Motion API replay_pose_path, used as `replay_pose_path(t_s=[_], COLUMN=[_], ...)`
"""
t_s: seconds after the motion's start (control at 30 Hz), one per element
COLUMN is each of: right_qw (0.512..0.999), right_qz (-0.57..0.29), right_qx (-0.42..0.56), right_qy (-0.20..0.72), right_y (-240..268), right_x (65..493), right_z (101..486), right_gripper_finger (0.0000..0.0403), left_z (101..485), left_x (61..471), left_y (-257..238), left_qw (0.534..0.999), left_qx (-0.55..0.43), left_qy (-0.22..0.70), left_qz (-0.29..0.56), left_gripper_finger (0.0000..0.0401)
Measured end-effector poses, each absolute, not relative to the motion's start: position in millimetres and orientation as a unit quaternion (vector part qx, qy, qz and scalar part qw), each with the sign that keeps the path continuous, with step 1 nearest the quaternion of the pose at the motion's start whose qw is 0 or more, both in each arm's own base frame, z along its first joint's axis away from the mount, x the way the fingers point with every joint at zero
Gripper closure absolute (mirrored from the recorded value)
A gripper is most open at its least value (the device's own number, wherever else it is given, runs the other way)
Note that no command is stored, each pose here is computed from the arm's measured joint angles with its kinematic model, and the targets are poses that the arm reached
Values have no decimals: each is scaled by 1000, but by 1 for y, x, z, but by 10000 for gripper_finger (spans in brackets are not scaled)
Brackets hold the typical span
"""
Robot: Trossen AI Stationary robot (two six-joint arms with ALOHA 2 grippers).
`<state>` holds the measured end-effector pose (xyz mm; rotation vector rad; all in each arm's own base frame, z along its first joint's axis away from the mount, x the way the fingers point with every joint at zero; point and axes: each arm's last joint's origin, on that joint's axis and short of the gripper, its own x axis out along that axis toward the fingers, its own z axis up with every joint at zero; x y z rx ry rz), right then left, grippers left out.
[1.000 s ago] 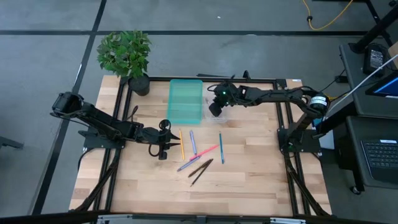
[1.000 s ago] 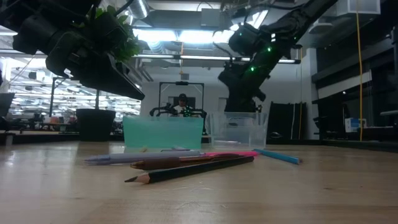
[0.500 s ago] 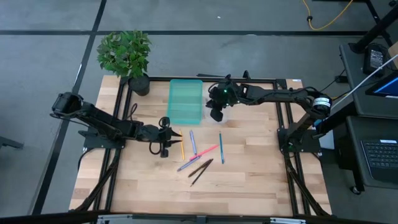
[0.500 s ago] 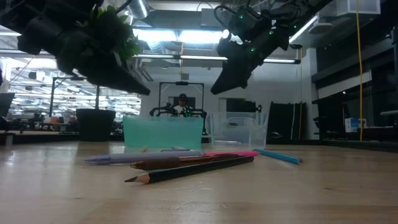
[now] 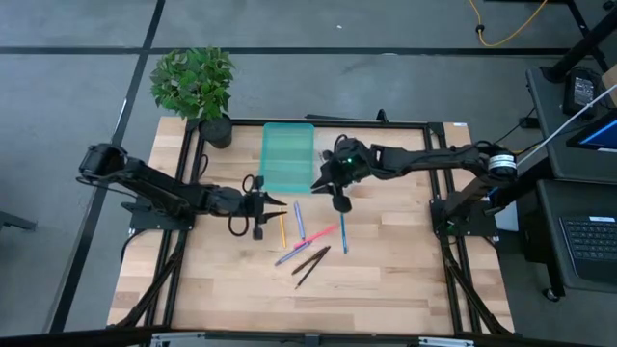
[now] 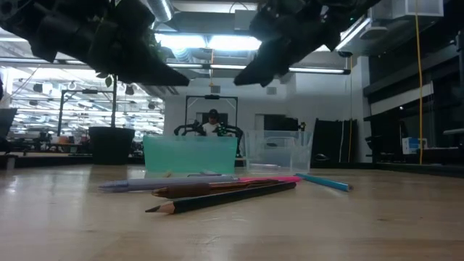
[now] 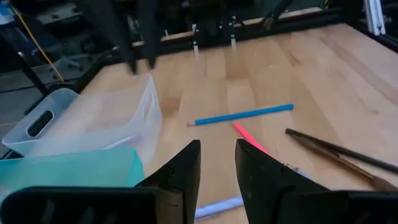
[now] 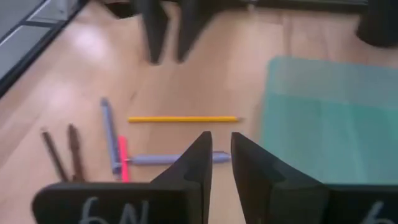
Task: Sort pens & pencils
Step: Put the brown pen into the transparent bin
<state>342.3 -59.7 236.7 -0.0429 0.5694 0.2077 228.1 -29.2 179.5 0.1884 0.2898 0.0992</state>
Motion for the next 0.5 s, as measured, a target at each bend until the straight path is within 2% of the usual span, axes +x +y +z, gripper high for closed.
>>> replay_pose_path(t_s=[0.2,0.5], right_qw=[965,988], right_qz=[87,87], right_qx=[-36,-41], right_qy=[245,121], right_y=[-53,-34], right_x=[318,270], right_z=[241,231], right_gripper_finger=[341,341], left_z=[187,190], left_x=[215,175], left_y=[-27,-21], left_qw=[986,994], left_qx=[107,72], left_qy=[119,61], left_qz=[49,54], left_gripper_finger=[307,307])
